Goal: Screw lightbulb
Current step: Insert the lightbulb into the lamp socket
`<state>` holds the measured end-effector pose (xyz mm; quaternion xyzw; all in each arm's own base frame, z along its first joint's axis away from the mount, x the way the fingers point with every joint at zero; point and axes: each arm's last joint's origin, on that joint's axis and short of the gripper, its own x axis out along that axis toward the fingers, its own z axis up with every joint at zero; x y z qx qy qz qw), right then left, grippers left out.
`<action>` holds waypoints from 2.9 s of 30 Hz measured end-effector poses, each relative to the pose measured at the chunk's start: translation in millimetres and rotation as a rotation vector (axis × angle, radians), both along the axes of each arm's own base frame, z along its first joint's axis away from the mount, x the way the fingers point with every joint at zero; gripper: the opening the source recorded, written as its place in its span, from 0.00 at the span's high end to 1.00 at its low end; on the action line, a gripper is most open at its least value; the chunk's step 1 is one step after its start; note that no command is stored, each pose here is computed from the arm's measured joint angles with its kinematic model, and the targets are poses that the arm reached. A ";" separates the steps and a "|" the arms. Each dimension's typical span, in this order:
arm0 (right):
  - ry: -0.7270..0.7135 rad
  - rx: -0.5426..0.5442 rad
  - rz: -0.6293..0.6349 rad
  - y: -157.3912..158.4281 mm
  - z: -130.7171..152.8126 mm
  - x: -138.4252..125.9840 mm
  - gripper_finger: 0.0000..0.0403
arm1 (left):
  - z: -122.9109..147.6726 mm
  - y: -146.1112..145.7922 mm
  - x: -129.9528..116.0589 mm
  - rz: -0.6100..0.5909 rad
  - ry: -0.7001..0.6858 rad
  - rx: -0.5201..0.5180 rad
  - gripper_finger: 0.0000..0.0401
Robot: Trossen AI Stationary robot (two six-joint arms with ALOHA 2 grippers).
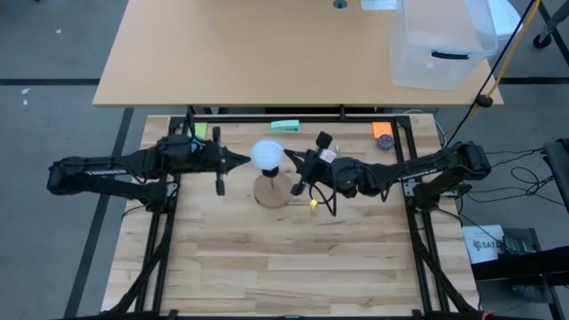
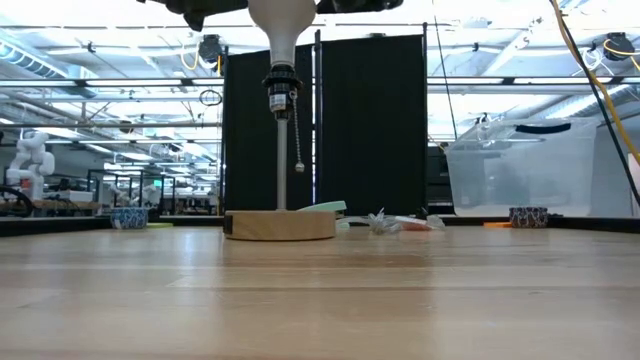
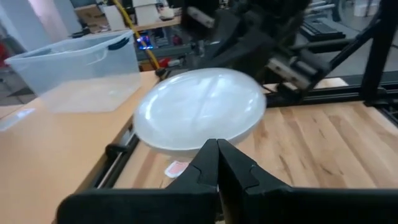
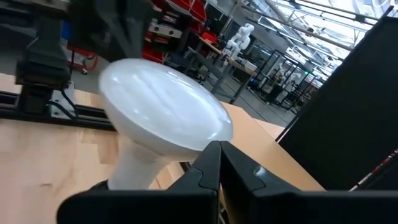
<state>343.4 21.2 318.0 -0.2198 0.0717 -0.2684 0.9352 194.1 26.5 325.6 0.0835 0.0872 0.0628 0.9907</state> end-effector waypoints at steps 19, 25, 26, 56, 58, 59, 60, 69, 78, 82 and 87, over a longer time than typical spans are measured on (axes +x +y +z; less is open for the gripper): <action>0.093 0.069 0.143 24.8 -13.6 -1.5 1.00 | 2.6 12.9 -6.5 0.099 -0.006 0.019 1.00; 0.120 0.052 0.011 18.8 -22.0 1.6 1.00 | 9.7 2.8 -12.1 0.022 -0.056 0.022 1.00; 0.116 0.048 -0.024 15.9 -21.7 1.4 1.00 | 10.1 0.3 -12.3 -0.004 -0.059 0.021 1.00; 0.020 -0.002 0.029 14.8 -7.7 3.4 1.00 | -3.2 4.7 3.9 0.105 0.034 0.091 1.00; 0.028 -0.003 0.069 21.1 -8.8 3.8 1.00 | -3.5 9.2 4.1 0.131 0.032 0.079 1.00; 0.036 -0.006 0.076 23.3 -9.7 3.7 1.00 | -5.2 10.8 3.9 0.137 0.046 0.076 1.00; 0.039 -0.007 0.089 25.3 -9.9 3.5 1.00 | -5.9 12.1 3.5 0.139 0.053 0.074 1.00; 0.070 0.011 0.066 33.8 -14.2 1.0 1.00 | -1.8 16.2 -3.6 0.155 0.034 0.073 1.00; 0.065 0.002 -0.067 12.8 -13.4 2.4 1.00 | 8.3 -3.3 -8.5 -0.084 -0.051 0.054 1.00; 0.030 -0.004 -0.104 -1.3 -9.3 3.8 1.00 | 4.1 -9.8 -3.3 -0.142 -0.025 0.045 1.00; 0.014 -0.013 -0.094 -12.7 -6.8 5.1 1.00 | 2.6 -8.9 -1.1 -0.111 -0.016 0.050 1.00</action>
